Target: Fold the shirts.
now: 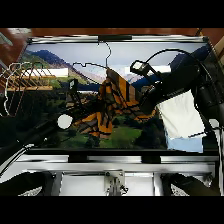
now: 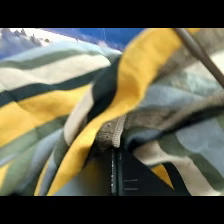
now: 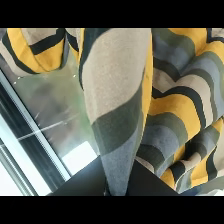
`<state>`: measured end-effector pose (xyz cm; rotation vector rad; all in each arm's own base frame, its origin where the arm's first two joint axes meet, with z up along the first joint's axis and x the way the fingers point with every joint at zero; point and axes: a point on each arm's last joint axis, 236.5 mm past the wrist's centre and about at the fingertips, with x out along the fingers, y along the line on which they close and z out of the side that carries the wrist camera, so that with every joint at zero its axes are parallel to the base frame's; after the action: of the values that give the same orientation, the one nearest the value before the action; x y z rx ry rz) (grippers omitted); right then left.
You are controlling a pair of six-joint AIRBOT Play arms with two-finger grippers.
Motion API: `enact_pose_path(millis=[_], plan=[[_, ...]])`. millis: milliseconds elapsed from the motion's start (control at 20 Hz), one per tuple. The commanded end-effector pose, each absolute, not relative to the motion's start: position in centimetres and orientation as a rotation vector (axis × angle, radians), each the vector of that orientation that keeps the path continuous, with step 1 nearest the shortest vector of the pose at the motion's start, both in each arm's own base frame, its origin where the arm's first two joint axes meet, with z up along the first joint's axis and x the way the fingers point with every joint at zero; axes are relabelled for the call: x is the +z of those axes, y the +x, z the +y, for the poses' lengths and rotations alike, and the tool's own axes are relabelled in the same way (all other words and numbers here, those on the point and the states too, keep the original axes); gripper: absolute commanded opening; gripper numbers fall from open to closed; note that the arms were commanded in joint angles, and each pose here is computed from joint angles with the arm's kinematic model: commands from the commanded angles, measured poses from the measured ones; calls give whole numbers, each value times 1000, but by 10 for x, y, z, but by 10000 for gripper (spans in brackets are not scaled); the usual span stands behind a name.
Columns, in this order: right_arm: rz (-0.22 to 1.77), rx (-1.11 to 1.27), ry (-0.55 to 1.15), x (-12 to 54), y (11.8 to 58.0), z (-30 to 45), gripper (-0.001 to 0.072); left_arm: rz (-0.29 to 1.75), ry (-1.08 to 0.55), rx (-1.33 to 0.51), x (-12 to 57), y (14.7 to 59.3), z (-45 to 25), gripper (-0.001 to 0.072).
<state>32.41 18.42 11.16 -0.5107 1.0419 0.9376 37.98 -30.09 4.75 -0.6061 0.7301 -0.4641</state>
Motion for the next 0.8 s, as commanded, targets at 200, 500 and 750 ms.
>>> enact_pose_path(millis=[200,500,750], plan=[[1044,932,-510,112,324,183,52,717,-479,-494,74,381,-255,38],[1038,949,-491,114,322,188,52,632,-532,-378,113,401,-178,38],[1011,981,-498,118,320,193,51,547,-556,-251,135,431,-114,38]])
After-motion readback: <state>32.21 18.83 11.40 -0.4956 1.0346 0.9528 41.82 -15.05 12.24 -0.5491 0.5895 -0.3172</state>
